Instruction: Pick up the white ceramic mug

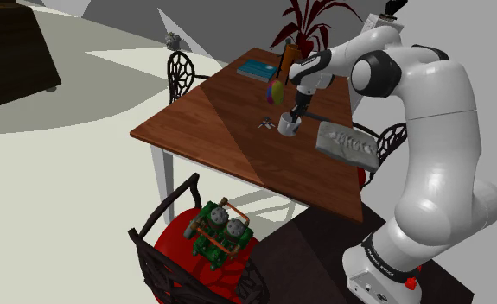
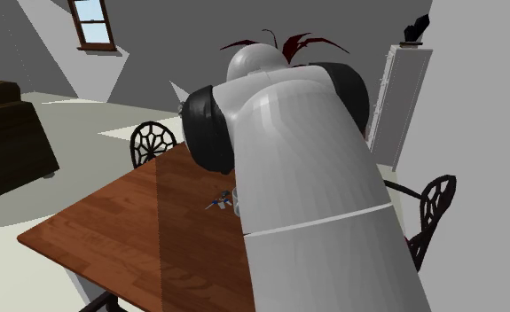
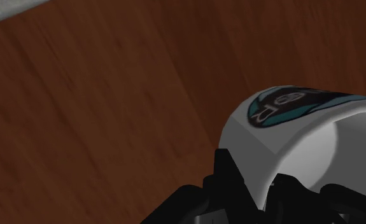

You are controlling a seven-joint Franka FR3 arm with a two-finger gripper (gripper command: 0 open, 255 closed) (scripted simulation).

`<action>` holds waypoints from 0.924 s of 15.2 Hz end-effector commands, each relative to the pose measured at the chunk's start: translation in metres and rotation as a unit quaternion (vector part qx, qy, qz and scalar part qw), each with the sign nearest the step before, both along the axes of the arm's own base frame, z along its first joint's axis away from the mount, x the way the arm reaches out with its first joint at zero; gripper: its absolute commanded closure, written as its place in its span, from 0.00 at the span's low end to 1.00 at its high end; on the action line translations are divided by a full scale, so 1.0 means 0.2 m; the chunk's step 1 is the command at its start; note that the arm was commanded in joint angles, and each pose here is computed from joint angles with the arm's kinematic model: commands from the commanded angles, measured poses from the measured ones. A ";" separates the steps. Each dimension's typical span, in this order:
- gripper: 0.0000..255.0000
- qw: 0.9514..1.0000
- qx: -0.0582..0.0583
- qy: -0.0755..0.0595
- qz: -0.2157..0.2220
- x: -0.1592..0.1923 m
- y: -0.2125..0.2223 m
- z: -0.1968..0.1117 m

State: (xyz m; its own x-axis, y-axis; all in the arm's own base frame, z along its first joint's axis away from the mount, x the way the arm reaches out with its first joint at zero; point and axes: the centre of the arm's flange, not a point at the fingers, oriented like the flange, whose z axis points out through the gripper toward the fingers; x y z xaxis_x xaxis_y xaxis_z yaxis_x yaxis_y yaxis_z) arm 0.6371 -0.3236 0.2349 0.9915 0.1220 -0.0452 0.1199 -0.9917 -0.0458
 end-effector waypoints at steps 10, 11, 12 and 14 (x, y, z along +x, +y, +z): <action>1.00 1.000 0.000 0.000 0.000 0.00 0.00 0.11; 1.00 1.000 0.000 0.000 0.000 0.00 0.00 0.13; 1.00 1.000 0.000 0.000 0.000 0.00 0.00 0.16; 1.00 1.000 0.000 0.000 0.000 0.00 0.00 0.21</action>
